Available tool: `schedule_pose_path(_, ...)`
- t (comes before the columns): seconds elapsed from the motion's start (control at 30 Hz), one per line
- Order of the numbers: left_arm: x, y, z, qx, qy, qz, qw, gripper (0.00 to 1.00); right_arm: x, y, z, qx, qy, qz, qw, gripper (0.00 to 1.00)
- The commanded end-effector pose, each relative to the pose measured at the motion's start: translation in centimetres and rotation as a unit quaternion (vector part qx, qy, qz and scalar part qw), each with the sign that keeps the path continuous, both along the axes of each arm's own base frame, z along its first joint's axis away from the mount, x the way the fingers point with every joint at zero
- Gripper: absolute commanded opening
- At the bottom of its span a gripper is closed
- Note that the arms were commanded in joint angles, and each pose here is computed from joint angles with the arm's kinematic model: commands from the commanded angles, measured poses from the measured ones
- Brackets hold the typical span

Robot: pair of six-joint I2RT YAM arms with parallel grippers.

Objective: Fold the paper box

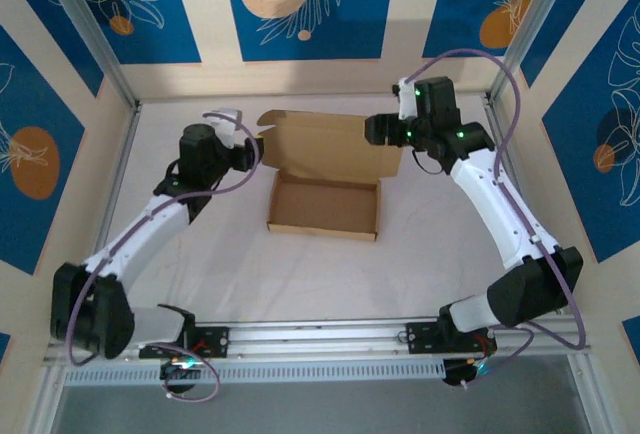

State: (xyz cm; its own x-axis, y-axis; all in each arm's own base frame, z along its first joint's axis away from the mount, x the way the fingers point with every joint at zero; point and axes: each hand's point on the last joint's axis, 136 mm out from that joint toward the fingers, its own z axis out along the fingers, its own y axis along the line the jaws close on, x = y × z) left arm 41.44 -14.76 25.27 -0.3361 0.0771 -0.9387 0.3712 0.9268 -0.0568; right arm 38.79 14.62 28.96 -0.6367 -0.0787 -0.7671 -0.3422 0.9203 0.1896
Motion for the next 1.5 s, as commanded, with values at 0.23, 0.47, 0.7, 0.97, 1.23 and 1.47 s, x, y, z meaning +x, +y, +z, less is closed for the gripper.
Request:
schedule_pose_path(0.23, 4.4, -1.8, 0.4, 0.051, -0.069, -0.143, 0.986, 0.78, 0.6, -2.8, -1.9, -0.088, -0.123, 0.163, 0.975, 0.86)
schedule_pose_path(0.47, 4.7, -2.4, -1.1, 0.038, -0.074, -0.157, 0.984, 0.78, 2.2, -2.8, -5.7, -0.074, -0.105, 0.164, 0.978, 0.91)
schedule_pose_path(0.7, 5.3, -1.7, -2.2, 0.024, -0.082, -0.130, 0.988, 0.78, 2.2, -5.5, -7.7, -0.041, -0.141, 0.127, 0.981, 0.87)
schedule_pose_path(0.97, 5.4, -0.9, -2.9, -0.070, -0.112, -0.148, 0.980, 0.75, 1.8, -5.5, -9.1, 0.002, -0.159, 0.182, 0.970, 0.84)
schedule_pose_path(1.23, 5.8, -1.8, -3.8, -0.072, -0.098, -0.176, 0.977, 0.72, 2.5, -2.9, -11.7, -0.023, -0.119, 0.229, 0.966, 0.78)
schedule_pose_path(1.47, 6.6, -2.5, -4.9, -0.063, -0.082, -0.198, 0.975, 0.60, 3.2, -2.8, -12.4, -0.047, -0.110, 0.218, 0.969, 0.59)
